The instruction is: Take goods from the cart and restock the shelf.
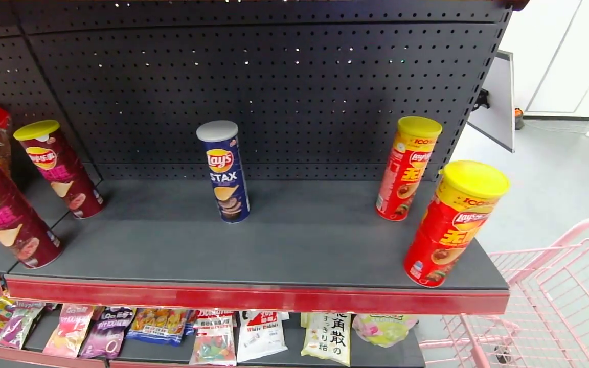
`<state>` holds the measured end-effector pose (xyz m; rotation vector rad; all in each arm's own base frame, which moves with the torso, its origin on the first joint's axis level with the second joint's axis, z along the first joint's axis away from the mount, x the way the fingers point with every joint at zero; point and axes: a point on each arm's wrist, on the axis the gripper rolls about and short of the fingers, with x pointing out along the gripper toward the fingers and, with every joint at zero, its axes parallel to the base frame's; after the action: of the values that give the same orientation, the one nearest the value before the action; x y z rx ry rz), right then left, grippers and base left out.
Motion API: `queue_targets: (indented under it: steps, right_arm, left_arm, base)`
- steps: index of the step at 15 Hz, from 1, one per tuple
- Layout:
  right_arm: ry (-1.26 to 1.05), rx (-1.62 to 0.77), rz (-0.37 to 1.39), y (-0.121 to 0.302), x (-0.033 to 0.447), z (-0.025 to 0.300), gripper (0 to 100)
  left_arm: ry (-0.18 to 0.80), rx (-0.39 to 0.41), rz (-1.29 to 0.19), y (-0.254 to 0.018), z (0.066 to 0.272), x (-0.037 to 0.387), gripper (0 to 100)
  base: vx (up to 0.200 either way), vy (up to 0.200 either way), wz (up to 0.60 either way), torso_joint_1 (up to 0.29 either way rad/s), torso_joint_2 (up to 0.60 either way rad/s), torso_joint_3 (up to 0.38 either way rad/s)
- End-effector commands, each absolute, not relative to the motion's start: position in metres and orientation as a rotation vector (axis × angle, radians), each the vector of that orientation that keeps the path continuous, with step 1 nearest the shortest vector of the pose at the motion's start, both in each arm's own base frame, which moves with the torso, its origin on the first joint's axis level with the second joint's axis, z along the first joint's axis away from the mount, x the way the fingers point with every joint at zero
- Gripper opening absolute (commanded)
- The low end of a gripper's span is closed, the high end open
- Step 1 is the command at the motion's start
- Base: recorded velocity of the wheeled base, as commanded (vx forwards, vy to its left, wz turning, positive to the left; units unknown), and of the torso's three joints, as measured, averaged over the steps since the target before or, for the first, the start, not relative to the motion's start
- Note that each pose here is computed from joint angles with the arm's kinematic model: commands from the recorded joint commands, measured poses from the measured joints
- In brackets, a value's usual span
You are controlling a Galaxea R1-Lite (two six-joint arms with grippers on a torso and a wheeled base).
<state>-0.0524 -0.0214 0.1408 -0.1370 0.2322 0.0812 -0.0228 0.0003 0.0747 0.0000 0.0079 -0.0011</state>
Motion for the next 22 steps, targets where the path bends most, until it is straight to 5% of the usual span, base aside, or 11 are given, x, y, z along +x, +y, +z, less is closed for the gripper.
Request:
queue_targets:
  steps: [1,13,22]
  right_arm:
    - [0.234,-0.138,0.082,-0.021,-0.052,0.141,0]
    - [0.222,-0.137,0.08,-0.022,-0.054,0.14,0]
    - [0.126,-0.172,0.096,-0.024,-0.059,0.12,0]
  left_arm:
    - [0.009,0.0,0.0,0.0,0.075,-0.023,100]
    - [0.008,0.0,0.0,0.0,0.075,-0.023,100]
    - [0.026,0.03,-0.089,-0.002,0.076,-0.021,100]
  base:
    - [0.0,0.2,0.0,-0.007,0.0,0.002]
    - [0.0,0.2,0.0,0.002,0.0,0.0]
    - [0.0,0.0,0.0,0.0,0.0,0.0]
